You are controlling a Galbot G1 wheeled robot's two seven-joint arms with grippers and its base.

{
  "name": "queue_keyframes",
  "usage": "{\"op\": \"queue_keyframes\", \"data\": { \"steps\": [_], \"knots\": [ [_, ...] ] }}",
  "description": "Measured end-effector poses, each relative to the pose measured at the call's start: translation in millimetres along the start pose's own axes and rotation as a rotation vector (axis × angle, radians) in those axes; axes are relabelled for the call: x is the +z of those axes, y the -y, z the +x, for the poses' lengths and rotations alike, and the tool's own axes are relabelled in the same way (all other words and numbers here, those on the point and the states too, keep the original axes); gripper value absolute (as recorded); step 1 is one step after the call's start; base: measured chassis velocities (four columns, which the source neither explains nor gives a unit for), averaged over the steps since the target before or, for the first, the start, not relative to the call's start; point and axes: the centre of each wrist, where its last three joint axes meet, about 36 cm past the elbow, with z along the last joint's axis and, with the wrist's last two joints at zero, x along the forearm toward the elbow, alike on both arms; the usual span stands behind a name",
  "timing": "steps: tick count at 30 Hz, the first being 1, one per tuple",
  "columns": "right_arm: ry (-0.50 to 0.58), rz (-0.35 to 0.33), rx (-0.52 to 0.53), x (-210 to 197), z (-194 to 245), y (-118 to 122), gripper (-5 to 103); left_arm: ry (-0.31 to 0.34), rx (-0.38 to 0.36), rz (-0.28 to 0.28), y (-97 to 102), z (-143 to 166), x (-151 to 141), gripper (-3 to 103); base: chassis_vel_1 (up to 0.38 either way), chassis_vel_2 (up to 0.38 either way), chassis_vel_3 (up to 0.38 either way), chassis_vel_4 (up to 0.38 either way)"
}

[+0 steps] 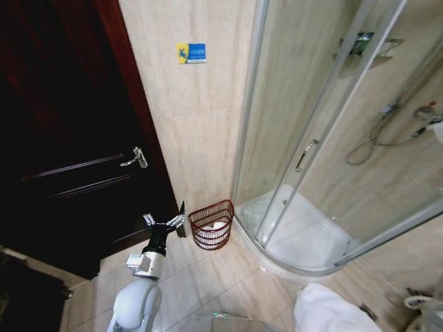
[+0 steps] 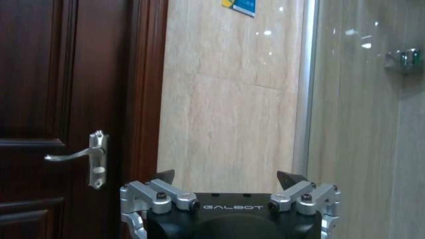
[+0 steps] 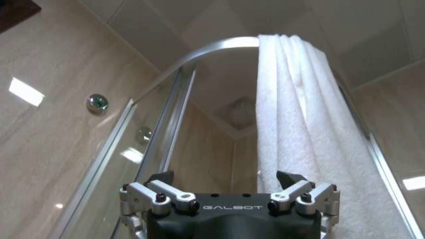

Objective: Discard the used towel into the hamper.

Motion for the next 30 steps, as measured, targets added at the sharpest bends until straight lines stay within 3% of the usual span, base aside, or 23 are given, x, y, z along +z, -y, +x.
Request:
{"op": "queue_keyframes", "data": {
  "steps": [30],
  "knots": [
    [0.004,-0.007,-0.009,0.4,0.1,-0.8,100,0.000,0.000,0.000,-0.1,0.0,0.0,100,-0.034,-0.021,-0.020,-0.039]
  ]
}}
